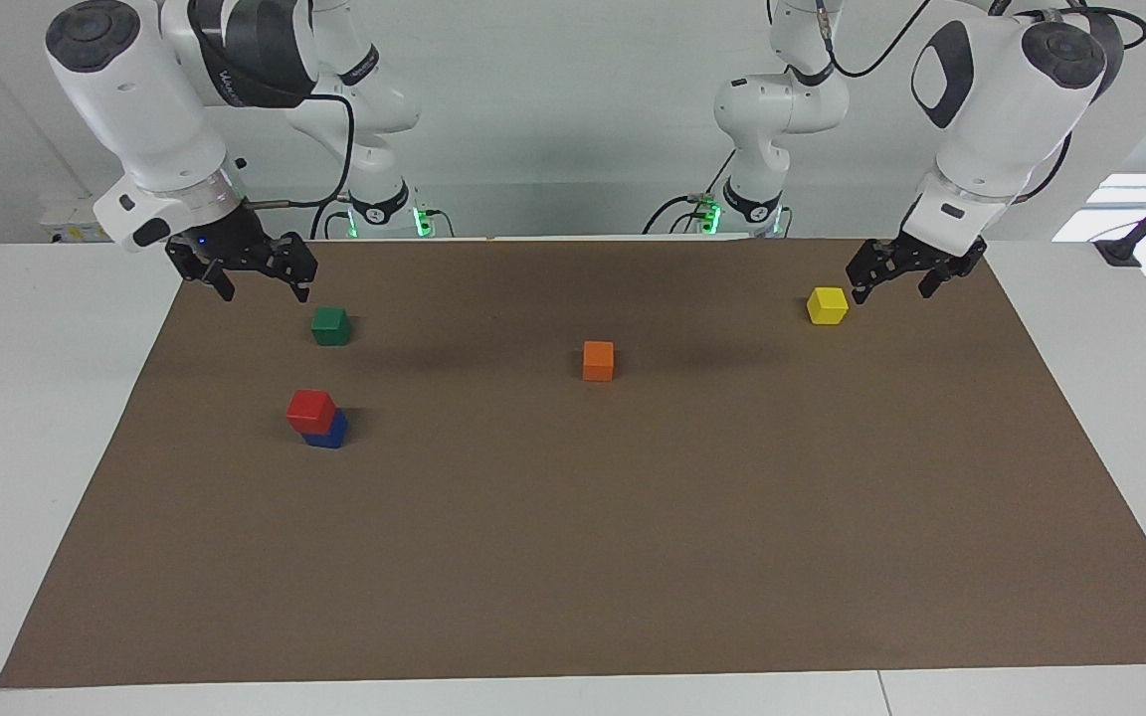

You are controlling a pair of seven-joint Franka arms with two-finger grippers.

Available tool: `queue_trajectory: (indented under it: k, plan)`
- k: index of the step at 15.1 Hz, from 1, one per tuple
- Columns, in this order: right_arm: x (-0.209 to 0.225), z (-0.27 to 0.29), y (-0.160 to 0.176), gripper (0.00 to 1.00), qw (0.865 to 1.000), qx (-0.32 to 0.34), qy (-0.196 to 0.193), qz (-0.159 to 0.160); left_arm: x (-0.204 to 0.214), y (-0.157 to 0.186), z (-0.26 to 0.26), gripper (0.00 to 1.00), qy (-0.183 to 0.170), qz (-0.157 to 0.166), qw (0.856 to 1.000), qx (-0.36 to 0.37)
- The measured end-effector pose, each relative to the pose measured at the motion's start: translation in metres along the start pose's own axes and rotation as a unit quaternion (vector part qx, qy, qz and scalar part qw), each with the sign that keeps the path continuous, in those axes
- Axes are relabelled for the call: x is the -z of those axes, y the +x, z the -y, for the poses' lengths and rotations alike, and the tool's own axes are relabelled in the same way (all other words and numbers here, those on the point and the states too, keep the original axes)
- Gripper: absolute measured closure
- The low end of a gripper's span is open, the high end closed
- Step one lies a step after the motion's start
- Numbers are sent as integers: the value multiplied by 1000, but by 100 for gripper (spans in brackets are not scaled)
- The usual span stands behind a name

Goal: Transfer red block to right arm and stack on blue block

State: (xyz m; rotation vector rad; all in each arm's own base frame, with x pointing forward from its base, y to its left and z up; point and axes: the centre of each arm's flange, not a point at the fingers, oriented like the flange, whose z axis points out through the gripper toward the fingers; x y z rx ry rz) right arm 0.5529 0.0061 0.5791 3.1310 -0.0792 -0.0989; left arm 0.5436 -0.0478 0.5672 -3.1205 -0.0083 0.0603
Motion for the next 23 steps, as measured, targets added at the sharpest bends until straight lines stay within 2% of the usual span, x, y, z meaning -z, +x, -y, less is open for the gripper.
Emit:
queue_trajectory:
  k: [23]
  plan:
    - [1,-15,1,0,1000,-13,0,-1,0,0,0,0,0,0,1000,0]
